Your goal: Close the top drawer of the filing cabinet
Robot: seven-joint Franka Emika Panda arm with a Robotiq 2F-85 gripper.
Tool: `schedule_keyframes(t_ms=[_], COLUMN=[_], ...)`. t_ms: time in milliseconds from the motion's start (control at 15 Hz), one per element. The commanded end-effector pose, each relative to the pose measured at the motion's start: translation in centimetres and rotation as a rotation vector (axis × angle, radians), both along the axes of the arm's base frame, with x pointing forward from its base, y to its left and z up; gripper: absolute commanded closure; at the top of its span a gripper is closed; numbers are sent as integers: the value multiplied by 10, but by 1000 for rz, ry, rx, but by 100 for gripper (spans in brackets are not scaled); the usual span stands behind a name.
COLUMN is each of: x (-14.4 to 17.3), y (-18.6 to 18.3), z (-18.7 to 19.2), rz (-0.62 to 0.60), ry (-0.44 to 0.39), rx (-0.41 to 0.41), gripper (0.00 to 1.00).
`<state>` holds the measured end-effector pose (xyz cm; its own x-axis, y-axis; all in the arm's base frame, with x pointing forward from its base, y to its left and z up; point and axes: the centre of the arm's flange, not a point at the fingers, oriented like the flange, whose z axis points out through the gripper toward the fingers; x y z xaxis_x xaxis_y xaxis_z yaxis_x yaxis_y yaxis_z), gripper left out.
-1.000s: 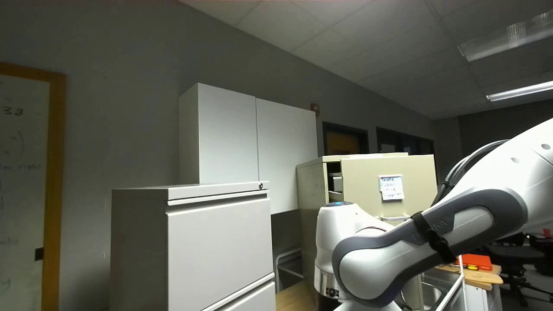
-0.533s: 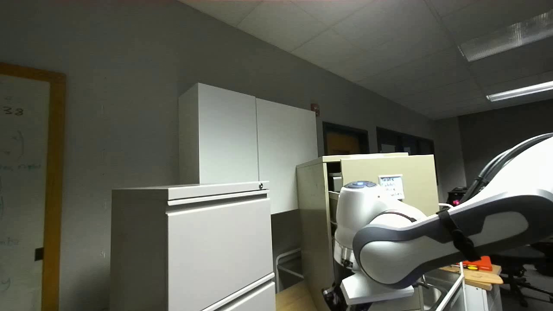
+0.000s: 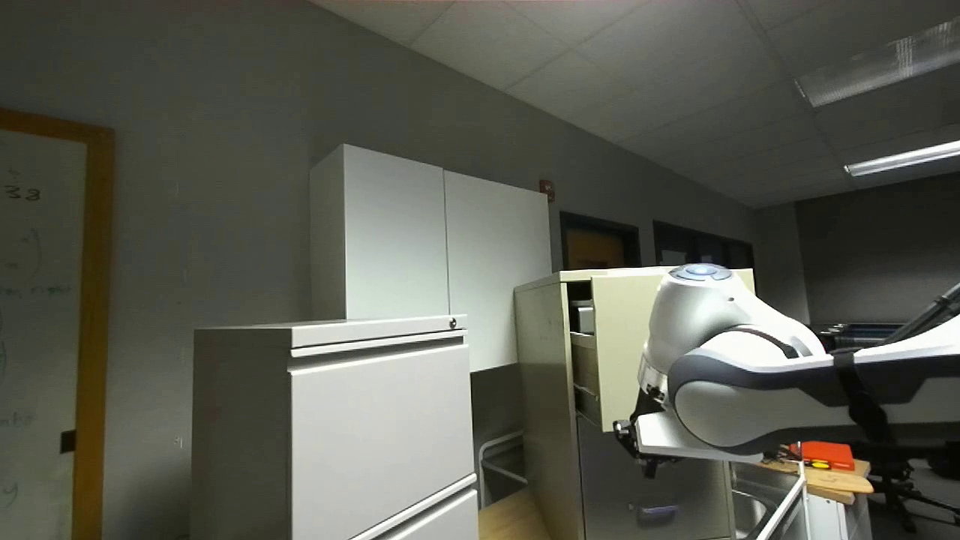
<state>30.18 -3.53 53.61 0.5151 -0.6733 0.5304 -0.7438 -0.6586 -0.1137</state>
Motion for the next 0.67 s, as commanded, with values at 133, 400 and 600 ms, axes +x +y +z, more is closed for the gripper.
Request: schedule_keyframes(t_ms=[133,400,600], x=[-23,-17,-4], y=[-13,-2,4], z=[52,81,100], rz=[-158,-205,-232], ry=[-203,-331,-399], rx=[-152,-308,-432], gripper=[100,100,100])
